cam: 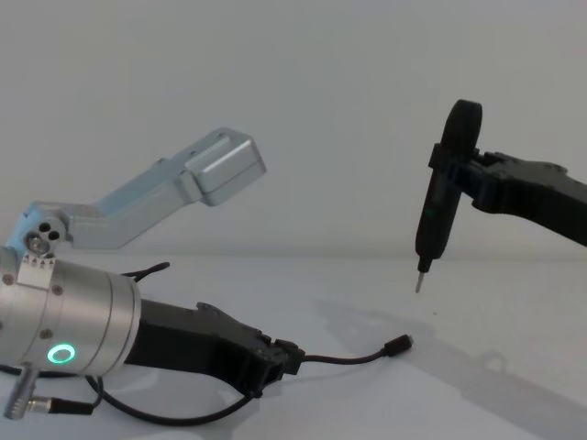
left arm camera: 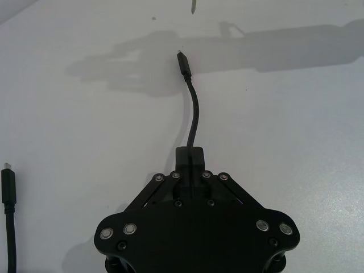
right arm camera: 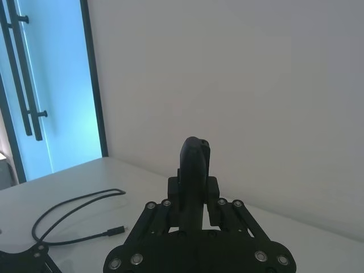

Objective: Pick up the data cable with the one hand.

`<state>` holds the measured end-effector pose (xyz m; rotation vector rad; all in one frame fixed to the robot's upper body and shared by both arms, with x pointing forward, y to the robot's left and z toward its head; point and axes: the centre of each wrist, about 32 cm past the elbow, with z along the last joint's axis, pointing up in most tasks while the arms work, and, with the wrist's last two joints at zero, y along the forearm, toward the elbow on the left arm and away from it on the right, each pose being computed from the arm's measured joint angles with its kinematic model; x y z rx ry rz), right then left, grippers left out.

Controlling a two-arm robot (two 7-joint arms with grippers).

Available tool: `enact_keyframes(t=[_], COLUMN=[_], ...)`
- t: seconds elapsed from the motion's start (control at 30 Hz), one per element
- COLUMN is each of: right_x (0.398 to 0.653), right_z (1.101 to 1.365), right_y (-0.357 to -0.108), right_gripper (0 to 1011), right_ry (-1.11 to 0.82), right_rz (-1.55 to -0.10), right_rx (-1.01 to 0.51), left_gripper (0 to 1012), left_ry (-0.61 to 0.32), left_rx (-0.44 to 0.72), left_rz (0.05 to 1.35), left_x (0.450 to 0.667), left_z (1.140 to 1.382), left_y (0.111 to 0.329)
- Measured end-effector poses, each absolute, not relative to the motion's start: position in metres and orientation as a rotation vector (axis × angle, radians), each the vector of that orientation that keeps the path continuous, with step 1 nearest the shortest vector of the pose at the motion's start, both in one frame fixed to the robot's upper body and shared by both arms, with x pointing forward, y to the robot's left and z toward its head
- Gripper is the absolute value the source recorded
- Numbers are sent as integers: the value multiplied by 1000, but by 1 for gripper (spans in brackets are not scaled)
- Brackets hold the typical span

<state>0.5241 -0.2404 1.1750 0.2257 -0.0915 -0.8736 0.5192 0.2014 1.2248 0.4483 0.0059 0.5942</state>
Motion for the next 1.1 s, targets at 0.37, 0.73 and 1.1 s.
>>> enact_keyframes(t=[0.37, 0.73, 1.1], right_x=[529, 538, 542], right_z=[1171, 1165, 1158], right_y=[-238, -236, -234], right_gripper=[275, 275, 275], right_ry=[-83, -81, -70], right_rz=[-878, -884, -885], right_rx=[207, 175, 151], left_gripper=[35, 34, 34], left_ry=[6, 6, 6], left_rx=[448, 448, 448], left_rz=[594, 594, 594], left_x=[519, 519, 519], left_z=[1225, 1225, 1225], left_y=[201, 201, 201])
